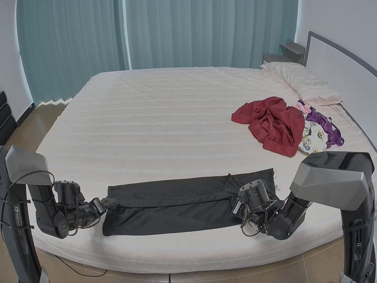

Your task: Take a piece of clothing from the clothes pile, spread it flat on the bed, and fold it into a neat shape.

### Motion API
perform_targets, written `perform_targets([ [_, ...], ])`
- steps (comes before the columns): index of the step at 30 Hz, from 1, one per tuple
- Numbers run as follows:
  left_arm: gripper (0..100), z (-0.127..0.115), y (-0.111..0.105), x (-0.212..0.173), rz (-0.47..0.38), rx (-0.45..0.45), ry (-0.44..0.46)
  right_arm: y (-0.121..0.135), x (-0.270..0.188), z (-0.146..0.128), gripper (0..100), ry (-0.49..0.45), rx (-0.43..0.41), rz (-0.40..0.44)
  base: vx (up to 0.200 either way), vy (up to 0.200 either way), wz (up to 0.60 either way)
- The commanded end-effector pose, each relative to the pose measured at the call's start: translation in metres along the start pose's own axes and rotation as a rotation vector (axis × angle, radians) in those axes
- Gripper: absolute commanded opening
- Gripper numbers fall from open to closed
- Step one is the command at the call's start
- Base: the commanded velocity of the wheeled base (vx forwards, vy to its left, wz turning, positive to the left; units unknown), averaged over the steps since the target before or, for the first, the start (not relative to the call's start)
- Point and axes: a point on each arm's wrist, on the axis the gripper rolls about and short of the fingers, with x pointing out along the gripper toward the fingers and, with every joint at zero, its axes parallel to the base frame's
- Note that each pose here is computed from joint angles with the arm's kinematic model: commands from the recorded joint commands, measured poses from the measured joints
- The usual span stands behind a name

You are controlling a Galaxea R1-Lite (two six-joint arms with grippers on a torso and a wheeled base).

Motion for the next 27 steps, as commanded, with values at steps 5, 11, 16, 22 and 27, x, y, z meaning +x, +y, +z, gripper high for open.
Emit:
perform_targets([
  [5,100,0.000,0.001,0.000,0.001,-0.002,0.003,-0.002,-0.001,-0.003,0,-0.016,-0.015,-0.028,0.000,0.000,0.00],
  [11,100,0.000,0.001,0.000,0.002,-0.002,0.002,-0.004,-0.006,-0.004,0,-0.008,-0.021,-0.033,0.000,0.000,0.00],
  [16,100,0.000,0.001,0.000,0.002,-0.002,0.002,-0.006,-0.015,0.000,0,-0.005,-0.020,-0.031,0.000,0.000,0.00],
  [22,100,0.000,0.001,0.000,0.002,-0.002,0.002,-0.007,-0.026,0.006,0,0.001,-0.021,-0.016,0.000,0.000,0.00],
  [27,100,0.000,0.001,0.000,0.002,-0.002,0.002,-0.009,-0.030,0.006,0,0.034,-0.043,0.005,0.000,0.000,0.00],
])
